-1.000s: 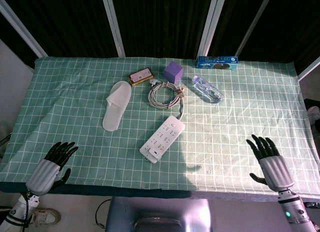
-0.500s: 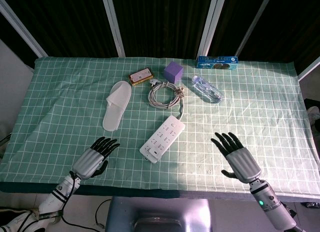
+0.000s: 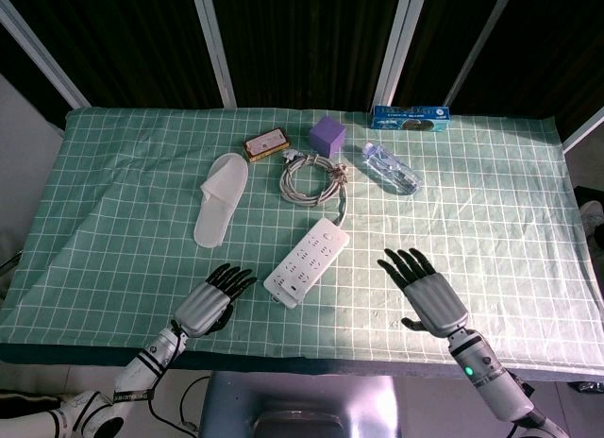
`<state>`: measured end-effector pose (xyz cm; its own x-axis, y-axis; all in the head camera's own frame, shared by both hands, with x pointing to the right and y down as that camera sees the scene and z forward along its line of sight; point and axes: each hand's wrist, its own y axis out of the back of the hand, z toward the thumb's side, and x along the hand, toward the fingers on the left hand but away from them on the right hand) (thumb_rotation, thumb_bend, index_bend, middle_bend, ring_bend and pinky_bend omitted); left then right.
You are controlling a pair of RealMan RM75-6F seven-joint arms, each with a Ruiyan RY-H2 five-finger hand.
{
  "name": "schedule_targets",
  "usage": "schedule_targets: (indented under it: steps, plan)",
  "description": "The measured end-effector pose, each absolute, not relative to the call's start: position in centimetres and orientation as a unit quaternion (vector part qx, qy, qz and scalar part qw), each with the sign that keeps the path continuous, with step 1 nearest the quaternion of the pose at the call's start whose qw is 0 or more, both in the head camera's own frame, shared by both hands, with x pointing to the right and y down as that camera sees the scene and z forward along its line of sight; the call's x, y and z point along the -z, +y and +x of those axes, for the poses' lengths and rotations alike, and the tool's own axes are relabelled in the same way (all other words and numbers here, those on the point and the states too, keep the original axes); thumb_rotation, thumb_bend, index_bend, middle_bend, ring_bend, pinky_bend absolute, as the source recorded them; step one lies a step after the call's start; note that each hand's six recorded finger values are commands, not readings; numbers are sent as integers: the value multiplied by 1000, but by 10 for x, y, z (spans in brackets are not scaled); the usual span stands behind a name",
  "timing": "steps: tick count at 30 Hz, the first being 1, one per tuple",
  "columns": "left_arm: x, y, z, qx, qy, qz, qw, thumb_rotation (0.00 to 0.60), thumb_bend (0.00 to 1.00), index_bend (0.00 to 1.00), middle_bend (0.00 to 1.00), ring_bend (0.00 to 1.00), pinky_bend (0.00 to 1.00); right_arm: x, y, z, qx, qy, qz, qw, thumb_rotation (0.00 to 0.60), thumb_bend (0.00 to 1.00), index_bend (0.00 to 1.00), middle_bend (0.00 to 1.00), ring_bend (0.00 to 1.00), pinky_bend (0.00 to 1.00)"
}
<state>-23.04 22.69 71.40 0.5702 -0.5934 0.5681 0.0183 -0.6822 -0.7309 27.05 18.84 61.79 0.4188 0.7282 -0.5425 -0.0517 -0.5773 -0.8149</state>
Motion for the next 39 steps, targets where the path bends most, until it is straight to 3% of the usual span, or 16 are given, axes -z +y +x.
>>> schedule_targets:
  steps: [16, 39]
  plan:
    - [-733, 242, -201, 425, 156, -813, 367, 600, 712, 0, 14, 0, 36, -625, 191, 275, -503, -217, -740, 390, 600, 135, 0, 0, 0, 0]
    - [-748, 238, -179, 417, 157, -814, 372, 600, 715, 0, 0, 0, 32, -627, 191, 282, -519, -209, -735, 382, 600, 136, 0, 0, 0, 0]
